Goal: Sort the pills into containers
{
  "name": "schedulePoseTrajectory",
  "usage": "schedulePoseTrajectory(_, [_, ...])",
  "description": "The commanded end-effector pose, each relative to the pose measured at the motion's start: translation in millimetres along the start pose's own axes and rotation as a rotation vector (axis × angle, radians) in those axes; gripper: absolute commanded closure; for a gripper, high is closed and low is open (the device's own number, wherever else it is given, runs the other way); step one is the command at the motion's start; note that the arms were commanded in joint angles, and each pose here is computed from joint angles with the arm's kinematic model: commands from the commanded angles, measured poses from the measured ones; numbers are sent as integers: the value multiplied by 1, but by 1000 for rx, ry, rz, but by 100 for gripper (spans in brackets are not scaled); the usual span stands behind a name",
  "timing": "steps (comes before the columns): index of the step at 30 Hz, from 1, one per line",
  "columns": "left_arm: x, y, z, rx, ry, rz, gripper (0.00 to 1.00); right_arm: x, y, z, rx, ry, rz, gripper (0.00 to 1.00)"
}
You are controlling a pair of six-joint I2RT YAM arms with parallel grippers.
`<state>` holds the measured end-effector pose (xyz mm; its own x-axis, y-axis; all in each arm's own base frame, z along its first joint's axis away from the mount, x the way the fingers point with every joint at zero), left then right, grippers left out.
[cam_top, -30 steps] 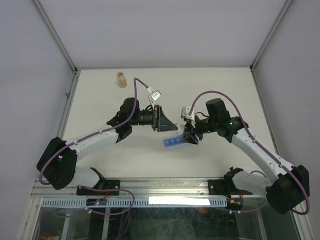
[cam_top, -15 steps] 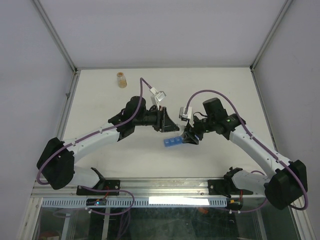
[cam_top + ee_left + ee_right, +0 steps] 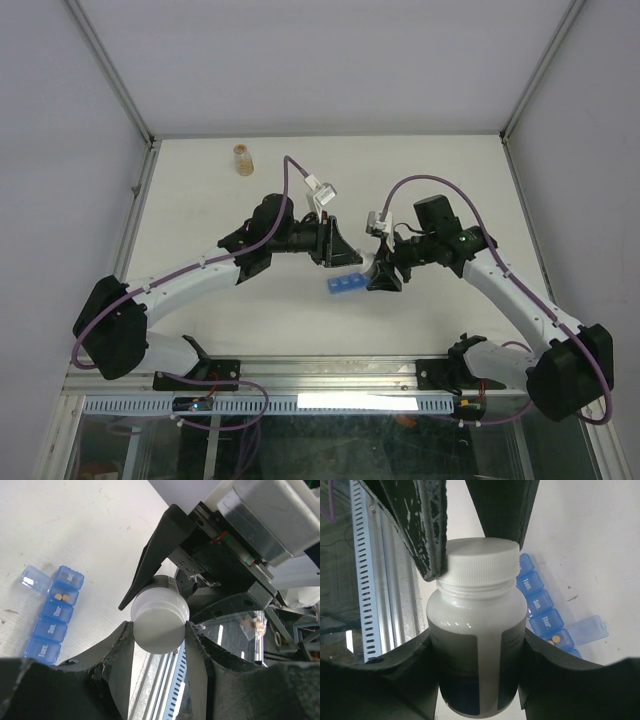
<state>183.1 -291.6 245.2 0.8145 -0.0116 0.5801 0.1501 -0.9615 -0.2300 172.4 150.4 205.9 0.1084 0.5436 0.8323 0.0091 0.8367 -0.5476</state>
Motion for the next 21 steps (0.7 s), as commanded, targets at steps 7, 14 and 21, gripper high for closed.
schedulePoseTrajectory(7, [-20, 6, -29, -251, 265, 129, 78, 46, -13, 0, 50, -162, -237, 100])
schedulePoseTrajectory(14, [-28, 4, -19, -395, 653, 205, 79, 47, -18, 3, 54, -190, -257, 100])
schedulePoseTrajectory(21, [-3, 4, -33, -425, 855, 118, 68, 48, -21, 6, 53, -208, -263, 100])
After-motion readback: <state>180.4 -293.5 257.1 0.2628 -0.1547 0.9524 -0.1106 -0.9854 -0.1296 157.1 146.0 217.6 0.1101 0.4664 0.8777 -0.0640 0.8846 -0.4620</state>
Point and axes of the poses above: each gripper's point midway between its finger pads, its own y axis out along the fingers, its own z axis along the line the jaws close on, x = y × z, the point moved 8 cm from there along -y, back along the fingers, and after that the axes turned 8 degrees about -y, right-handed, at the moved point
